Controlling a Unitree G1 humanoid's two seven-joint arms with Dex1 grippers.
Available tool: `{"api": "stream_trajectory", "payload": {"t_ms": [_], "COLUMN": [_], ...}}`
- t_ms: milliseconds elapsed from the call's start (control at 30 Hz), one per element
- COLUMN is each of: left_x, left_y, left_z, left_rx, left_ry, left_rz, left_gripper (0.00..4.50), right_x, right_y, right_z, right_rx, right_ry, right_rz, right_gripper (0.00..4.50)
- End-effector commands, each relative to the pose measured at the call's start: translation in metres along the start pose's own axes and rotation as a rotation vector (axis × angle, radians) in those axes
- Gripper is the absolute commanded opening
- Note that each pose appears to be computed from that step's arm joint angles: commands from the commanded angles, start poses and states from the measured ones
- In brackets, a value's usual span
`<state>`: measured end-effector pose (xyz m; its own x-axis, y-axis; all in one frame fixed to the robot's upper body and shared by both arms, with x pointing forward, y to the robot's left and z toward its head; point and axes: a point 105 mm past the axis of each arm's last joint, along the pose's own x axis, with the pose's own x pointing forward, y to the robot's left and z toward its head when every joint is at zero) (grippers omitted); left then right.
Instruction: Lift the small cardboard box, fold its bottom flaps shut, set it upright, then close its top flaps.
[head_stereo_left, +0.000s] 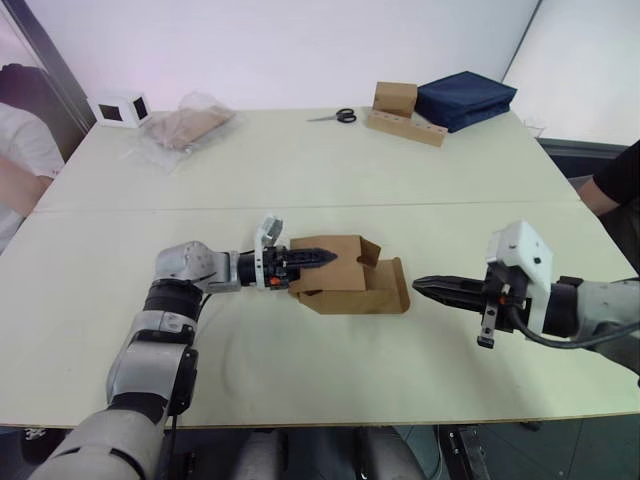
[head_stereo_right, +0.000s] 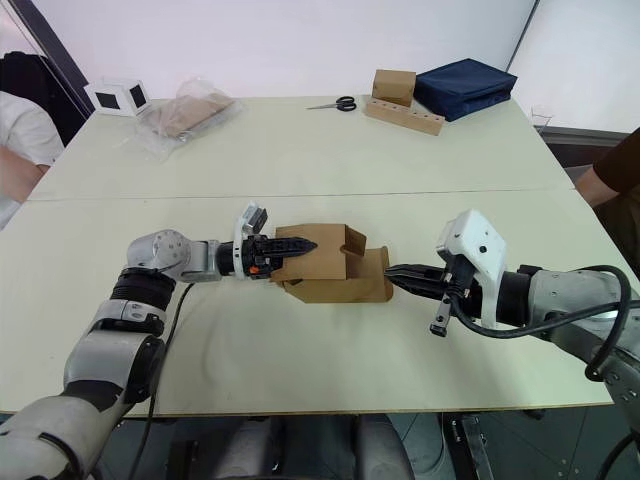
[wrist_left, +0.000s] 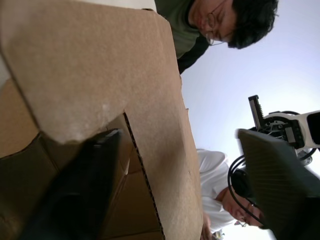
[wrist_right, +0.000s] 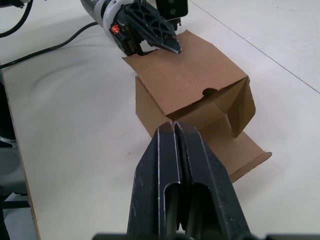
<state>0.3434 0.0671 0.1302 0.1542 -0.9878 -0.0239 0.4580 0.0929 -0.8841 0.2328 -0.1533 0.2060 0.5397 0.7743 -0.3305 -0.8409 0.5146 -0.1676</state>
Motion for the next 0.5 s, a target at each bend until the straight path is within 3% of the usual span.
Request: {"api": "stream_trajectory", "payload": {"t_ms": [33,200,233,500], "left_x": [0.002,0.000,-0.001,-0.012], "left_y": [-0.012,-0.013,-0.014,-0.030], "left_z": [0.008,0.009,0.009,0.014], "left_rx": [0.045,0.049,0.049,0.099], "left_ry": [-0.003,-0.004,-0.003,-0.026], "left_rz": [-0.032,-0.036,-0.038,-0.063], "left_gripper": [2.13,0.18,0.03,0.03], "right_x": [-0.003,-0.002,-0.002,0.002], "right_y": [0.002,0.002,0.002,0.002], "right_z": [0.010,0.010,0.011,0.011], "right_rx": [-0.048,-0.049,-0.049,-0.045], "right_ry": [-0.025,-0.028,-0.030,-0.041], "right_rz": [-0.010,-0.007,-0.006,0.002], "right_gripper": [0.00,0.00,0.00,0.00]}}
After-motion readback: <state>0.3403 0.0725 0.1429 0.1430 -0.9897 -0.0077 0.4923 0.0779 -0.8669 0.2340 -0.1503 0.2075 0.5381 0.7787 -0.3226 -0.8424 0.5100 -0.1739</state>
